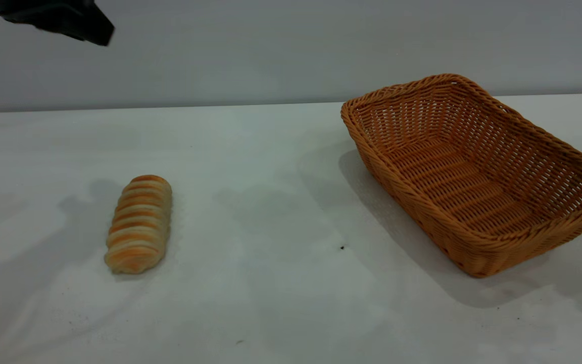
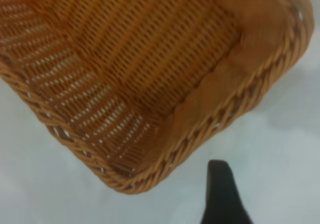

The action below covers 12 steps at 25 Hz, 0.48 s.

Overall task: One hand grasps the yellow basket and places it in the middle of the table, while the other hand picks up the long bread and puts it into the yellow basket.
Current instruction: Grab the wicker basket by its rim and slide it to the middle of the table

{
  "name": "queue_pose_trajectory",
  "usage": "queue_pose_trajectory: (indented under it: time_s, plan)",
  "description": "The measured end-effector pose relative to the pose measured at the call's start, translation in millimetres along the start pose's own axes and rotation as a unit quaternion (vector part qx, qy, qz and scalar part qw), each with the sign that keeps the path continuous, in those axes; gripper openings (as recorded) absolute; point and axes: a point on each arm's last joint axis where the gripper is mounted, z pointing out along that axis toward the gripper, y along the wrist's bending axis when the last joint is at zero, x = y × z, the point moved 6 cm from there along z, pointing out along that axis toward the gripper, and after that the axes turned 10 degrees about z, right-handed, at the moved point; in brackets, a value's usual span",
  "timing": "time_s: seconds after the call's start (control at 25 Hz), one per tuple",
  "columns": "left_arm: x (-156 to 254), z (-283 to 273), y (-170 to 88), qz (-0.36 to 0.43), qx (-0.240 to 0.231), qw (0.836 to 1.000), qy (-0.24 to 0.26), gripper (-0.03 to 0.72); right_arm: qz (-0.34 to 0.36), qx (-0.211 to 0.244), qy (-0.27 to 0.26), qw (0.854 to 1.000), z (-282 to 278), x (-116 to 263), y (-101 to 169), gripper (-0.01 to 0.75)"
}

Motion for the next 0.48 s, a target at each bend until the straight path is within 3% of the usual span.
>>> queue_pose_trajectory:
  time_s: [0.48]
  plan:
    - [-13.7,12.5,15.9,-0.008,-0.029,0.999,-0.021,0.353,0.063,0.003,0.057,0.996,40.3,7.6,-8.6,0.525]
